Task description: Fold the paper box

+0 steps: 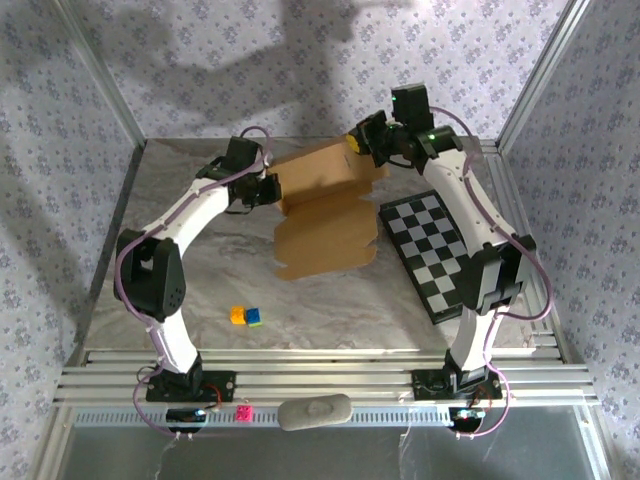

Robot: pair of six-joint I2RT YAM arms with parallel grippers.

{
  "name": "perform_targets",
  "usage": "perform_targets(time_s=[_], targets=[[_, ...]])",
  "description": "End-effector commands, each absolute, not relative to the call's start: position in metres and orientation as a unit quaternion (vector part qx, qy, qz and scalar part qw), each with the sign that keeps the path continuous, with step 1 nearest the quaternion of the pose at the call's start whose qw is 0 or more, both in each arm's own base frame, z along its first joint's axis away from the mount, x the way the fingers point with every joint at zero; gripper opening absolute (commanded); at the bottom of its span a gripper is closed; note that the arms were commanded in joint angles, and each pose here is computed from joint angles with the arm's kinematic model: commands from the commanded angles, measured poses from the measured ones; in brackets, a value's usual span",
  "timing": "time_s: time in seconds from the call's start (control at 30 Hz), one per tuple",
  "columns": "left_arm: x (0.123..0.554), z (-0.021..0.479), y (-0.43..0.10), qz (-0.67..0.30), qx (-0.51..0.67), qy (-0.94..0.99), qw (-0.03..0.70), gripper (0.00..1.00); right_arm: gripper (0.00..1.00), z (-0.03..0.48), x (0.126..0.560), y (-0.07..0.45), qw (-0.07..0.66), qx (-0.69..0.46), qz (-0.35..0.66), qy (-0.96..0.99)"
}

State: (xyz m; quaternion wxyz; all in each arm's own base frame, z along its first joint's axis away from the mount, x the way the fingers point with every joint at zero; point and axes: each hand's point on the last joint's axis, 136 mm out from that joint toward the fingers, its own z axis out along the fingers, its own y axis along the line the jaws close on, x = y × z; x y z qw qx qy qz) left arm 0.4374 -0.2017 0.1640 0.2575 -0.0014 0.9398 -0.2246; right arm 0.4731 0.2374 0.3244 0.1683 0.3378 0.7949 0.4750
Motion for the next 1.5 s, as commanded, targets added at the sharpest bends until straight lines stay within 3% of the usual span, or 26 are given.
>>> perform_targets(time_s=[0.0,0.47,0.97,1.1,1.27,1.37,1.47], targets=[[0.443,0.198,-0.208,-0.256,-0.023,0.919,0.299,0.00,0.00,0.324,0.476,0.239,0.150,0.359,0.498,0.775],[0.455,0.216,-0.215,-0.278,-0.068,0.901,0.324,0.00,0.00,0.305,0.482,0.263,0.049,0.457,0.572,0.679],[0.457,0.217,-0.217,-0.272,-0.069,0.903,0.326,0.00,0.01,0.302,0.490,0.295,0.005,0.503,0.596,0.625],[0.457,0.215,-0.212,-0.270,-0.076,0.904,0.323,0.00,0.15,0.310,0.494,0.285,0.016,0.499,0.602,0.623],[0.458,0.217,-0.200,-0.257,-0.071,0.909,0.319,0.00,0.39,0.342,0.489,0.233,0.103,0.425,0.569,0.696],[0.457,0.220,-0.194,-0.239,-0.054,0.917,0.316,0.00,0.44,0.351,0.473,0.192,0.179,0.350,0.511,0.764],[0.456,0.223,-0.189,-0.217,-0.041,0.923,0.316,0.00,0.39,0.333,0.450,0.159,0.202,0.305,0.434,0.823]])
